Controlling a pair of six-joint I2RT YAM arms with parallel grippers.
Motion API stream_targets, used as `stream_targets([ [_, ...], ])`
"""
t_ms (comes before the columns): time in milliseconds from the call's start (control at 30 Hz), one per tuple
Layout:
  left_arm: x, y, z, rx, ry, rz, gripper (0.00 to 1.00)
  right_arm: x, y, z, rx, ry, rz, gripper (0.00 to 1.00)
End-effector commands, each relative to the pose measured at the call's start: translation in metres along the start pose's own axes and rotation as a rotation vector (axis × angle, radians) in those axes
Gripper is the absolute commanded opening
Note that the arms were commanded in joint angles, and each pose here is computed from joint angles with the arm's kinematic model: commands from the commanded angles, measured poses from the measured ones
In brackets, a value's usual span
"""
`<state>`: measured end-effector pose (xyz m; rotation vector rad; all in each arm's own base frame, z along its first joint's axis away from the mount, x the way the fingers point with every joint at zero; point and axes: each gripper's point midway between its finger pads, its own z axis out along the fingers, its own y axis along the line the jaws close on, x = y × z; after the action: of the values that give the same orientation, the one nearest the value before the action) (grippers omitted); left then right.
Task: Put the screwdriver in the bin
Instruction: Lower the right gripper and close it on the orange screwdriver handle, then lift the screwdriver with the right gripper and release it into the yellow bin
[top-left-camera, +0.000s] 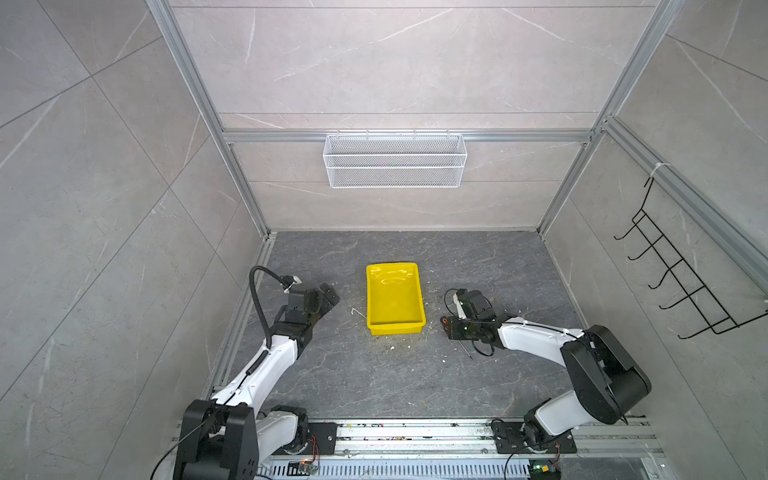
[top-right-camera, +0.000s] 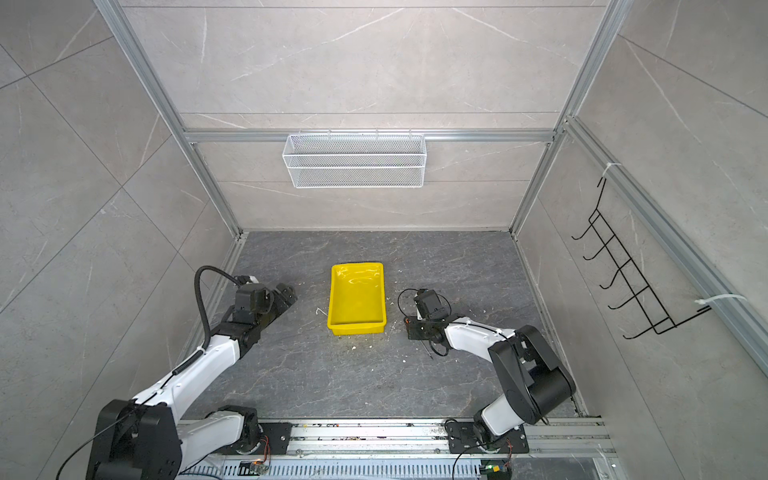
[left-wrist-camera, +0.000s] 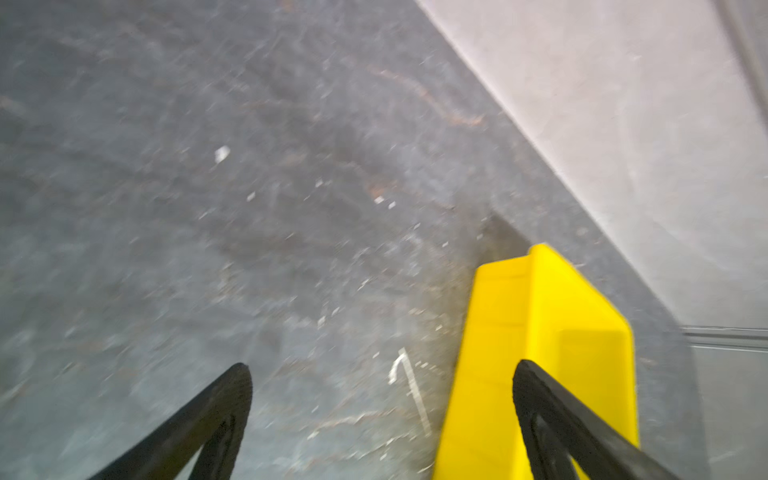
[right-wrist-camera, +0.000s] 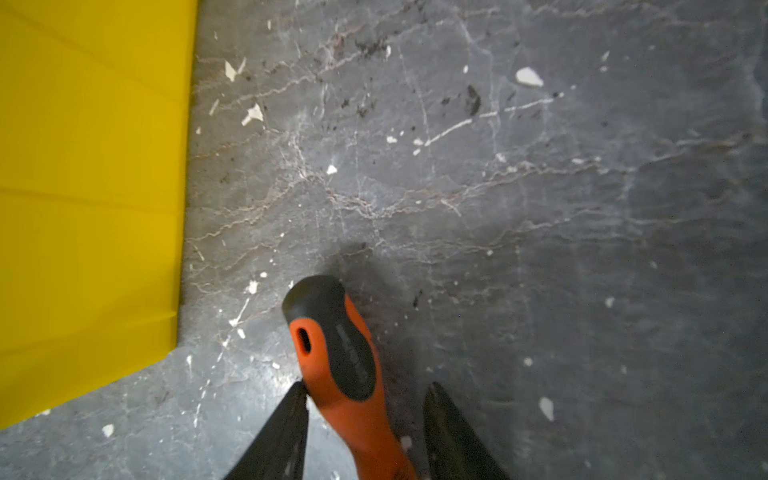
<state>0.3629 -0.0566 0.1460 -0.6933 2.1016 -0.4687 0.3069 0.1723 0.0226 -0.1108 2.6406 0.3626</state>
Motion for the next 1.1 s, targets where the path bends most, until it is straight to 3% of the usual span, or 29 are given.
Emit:
stream_targets([
  [0, 0.006, -0.033, 0.008, 0.098, 0.004, 0.085, 1.0, 0.002, -0.011, 0.003, 0.098, 0.03, -0.015, 0.46],
  [133, 0.047, -0.022, 0.025, 0.126, 0.025, 0.283, 1.0, 0.004, -0.016, 0.006, 0.151, 0.053, -0.016, 0.44],
  [200, 0.039, -0.02, 0.022, 0.104, 0.071, 0.211, 1.0, 0.002, -0.019, 0.004, 0.188, 0.042, -0.011, 0.41],
  [267, 0.035, -0.027, 0.017, 0.125, 0.054, 0.231, 1.0, 0.002, -0.024, 0.001, 0.225, 0.028, 0.0, 0.37],
  [367, 0.031, -0.017, 0.014, 0.09, 0.018, 0.195, 1.0, 0.001, -0.035, -0.008, 0.322, 0.001, 0.025, 0.22],
  [500, 0.036, 0.03, 0.022, -0.074, -0.023, 0.055, 1.0, 0.003, -0.039, -0.03, 0.382, -0.045, 0.064, 0.17],
  [667, 0.039, 0.032, 0.029, -0.042, 0.01, -0.011, 1.0, 0.003, -0.04, -0.068, 0.397, -0.065, 0.118, 0.09],
  [900, 0.033, 0.028, 0.022, -0.02, -0.018, -0.005, 1.0, -0.034, -0.027, -0.135, 0.42, -0.151, 0.028, 0.1],
  [1067, 0.036, 0.045, 0.029, -0.125, 0.011, -0.069, 1.0, -0.089, 0.031, -0.132, 0.275, -0.249, 0.016, 0.11],
])
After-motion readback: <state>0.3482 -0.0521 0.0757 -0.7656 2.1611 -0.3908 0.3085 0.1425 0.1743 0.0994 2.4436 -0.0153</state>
